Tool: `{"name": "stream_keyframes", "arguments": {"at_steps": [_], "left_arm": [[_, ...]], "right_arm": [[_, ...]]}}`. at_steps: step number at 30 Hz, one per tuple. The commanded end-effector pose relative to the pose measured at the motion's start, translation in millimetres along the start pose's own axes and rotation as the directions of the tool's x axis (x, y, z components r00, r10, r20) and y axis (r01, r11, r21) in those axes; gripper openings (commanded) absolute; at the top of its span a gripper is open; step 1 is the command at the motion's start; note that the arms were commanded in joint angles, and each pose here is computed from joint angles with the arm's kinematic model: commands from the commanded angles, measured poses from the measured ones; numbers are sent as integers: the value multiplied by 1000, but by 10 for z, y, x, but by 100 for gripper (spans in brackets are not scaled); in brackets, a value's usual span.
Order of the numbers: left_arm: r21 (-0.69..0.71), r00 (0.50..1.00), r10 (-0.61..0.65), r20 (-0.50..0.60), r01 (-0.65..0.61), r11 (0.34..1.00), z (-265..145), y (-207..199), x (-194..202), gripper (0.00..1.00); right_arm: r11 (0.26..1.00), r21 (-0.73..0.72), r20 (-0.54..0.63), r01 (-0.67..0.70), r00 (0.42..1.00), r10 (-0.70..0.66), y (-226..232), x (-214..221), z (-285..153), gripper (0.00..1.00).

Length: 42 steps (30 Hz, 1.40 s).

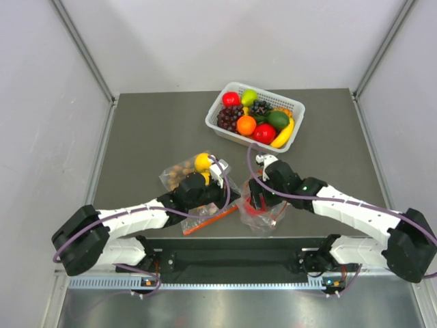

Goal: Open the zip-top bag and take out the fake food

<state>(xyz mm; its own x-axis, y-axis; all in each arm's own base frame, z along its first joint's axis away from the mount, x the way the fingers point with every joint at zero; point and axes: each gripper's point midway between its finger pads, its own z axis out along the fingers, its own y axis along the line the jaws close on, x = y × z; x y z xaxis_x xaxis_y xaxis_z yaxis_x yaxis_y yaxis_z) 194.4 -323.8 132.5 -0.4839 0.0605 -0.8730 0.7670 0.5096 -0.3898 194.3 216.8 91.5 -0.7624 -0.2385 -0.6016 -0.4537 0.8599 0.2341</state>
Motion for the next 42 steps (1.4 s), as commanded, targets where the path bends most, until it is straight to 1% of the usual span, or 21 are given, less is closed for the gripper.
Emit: {"name": "stream_keyframes", "arguments": {"at_steps": [1,4,7,14,21,22,25,26,27,28,30,31,32,34,36,37,39,42], "left_arm": [[21,999,22,36,-22,1000,13,-34,-107,0],[24,999,20,32,-20,1000,21,-36,-93,0],[31,999,17,29,-18,999,26,-45,-81,0],[30,999,17,30,-17,999,5,-43,-68,0],[30,999,20,39,-21,999,-28,-50,-84,0],[30,999,18,38,-19,999,-31,-49,-78,0],[25,999,16,38,-17,1000,-44,-39,-63,0],[15,999,18,43,-19,1000,-52,-24,-74,0],[7,999,18,38,-18,1000,-56,-9,-61,0],[-3,999,19,34,-19,1000,-60,10,-49,0],[-41,999,21,39,-20,999,-64,79,-57,0],[-60,999,21,33,-19,998,-67,113,-41,0],[-73,999,21,31,-19,997,-66,139,-37,0],[-100,999,25,24,-22,995,-59,198,-6,0],[-111,1000,21,17,-19,994,-41,224,17,0],[-116,1000,16,13,-14,993,-31,236,31,0],[-135,1000,6,-5,-7,991,0,290,93,0],[-149,999,-9,-33,5,989,47,331,179,0]], "right_arm": [[1000,-15,60,-14,998,14,147,-89,92,76],[999,-28,68,-24,997,26,232,-86,172,77],[1000,-20,53,-7,999,8,313,-34,262,77],[997,73,-22,19,1000,-17,206,203,516,78],[995,100,-63,31,998,-24,142,388,645,77],[994,104,-77,36,997,-28,134,440,673,71],[992,120,-87,45,996,-34,123,486,693,57],[990,128,-89,51,995,-40,106,488,667,46],[990,130,-88,56,995,-45,111,484,644,42],[991,123,-55,52,997,-45,140,386,571,36],[990,129,-43,58,998,-52,128,335,443,29],[992,114,14,48,999,-50,171,174,307,25],[991,122,14,55,998,-57,147,160,220,25],[992,119,54,52,997,-58,157,42,60,25],[994,103,107,41,993,-52,183,-106,-181,26],[996,79,158,29,987,-41,223,-226,-336,26],[998,59,192,16,981,-28,238,-290,-489,26],[1000,4,287,-6,958,5,294,-475,-788,26]]}}
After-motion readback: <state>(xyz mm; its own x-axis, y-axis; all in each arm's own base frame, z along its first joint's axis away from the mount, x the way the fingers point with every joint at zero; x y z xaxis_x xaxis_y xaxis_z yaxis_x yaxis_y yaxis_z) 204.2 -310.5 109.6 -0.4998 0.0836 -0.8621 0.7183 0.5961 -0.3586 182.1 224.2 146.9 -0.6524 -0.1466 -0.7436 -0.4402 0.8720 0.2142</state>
